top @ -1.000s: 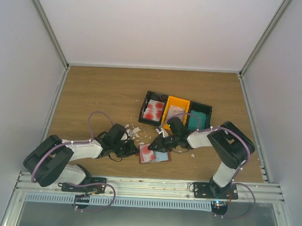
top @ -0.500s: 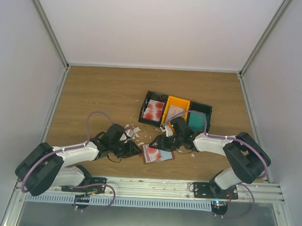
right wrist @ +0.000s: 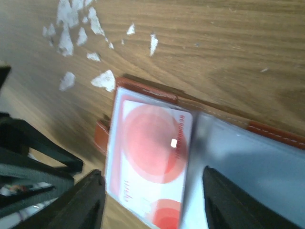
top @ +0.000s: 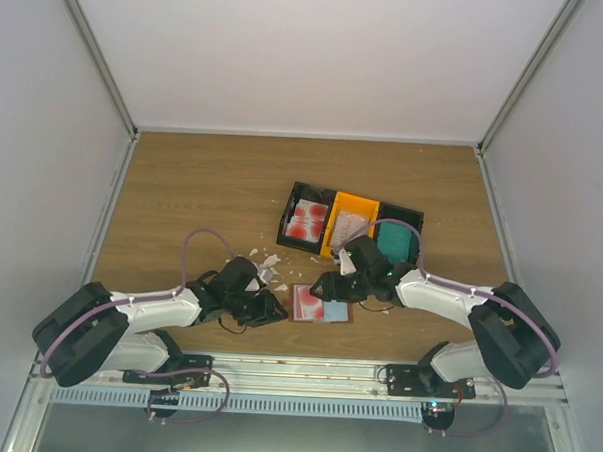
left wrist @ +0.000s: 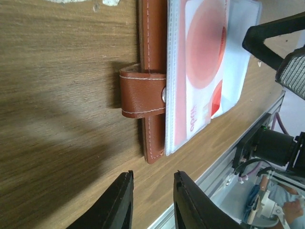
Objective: Put the credit cards into the card holder
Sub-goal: Insert the credit card into the card holder.
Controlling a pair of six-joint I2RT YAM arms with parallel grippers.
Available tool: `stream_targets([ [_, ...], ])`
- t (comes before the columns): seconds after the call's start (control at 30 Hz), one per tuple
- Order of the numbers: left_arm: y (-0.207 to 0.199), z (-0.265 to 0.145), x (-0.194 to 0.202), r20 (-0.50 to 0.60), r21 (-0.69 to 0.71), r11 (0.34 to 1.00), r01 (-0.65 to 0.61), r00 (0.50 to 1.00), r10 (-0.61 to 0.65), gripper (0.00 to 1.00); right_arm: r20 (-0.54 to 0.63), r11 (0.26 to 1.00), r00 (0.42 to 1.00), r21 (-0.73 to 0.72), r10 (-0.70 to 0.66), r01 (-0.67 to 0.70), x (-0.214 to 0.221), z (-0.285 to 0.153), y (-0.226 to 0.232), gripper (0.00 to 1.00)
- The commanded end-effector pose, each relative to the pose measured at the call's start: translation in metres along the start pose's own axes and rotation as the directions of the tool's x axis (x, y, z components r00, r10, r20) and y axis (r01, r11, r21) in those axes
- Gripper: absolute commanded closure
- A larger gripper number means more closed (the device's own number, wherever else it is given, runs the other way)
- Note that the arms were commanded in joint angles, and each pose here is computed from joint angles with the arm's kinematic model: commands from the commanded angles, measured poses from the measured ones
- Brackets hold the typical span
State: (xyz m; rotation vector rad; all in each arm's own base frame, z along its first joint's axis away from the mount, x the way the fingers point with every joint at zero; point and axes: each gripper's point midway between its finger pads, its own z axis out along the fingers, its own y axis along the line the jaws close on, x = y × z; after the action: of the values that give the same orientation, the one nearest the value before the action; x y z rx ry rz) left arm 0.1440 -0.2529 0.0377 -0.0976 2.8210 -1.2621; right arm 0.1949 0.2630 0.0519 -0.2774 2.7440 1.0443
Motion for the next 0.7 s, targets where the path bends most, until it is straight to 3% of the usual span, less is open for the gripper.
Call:
stream_targets([
  [0.0, -0.002, 0.006, -0.007, 0.043, -0.014, 1.0, 0.006, 0.999, -0.006, 0.74, -0.018, 0.993, 1.0, 0.118, -0.009, 0.011, 0.01, -0.004, -0.018, 0.49],
  [0.1, -0.004, 0.009, -0.008, 0.042, -0.024, 1.0, -0.003, 0.999, 0.004, 0.75, -0.041, 0.989, 0.999, 0.144, -0.008, 0.013, 0.018, -0.001, -0.023, 0.65],
  [0.27, -0.006, 0.015, -0.012, 0.045, -0.037, 0.999, -0.019, 0.999, 0.02, 0.74, -0.079, 0.992, 0.997, 0.121, -0.015, 0.025, 0.027, 0.006, -0.018, 0.79],
  [0.4, -0.004, 0.02, -0.014, 0.043, -0.049, 0.998, -0.024, 0.999, 0.026, 0.86, -0.096, 0.996, 0.995, 0.084, -0.019, 0.027, 0.03, 0.012, -0.013, 0.84],
  [0.67, 0.002, 0.027, -0.01, 0.023, -0.063, 0.998, -0.025, 0.999, 0.027, 0.88, -0.132, 0.999, 0.991, -0.034, -0.025, 0.021, 0.035, 0.019, 0.003, 0.88],
])
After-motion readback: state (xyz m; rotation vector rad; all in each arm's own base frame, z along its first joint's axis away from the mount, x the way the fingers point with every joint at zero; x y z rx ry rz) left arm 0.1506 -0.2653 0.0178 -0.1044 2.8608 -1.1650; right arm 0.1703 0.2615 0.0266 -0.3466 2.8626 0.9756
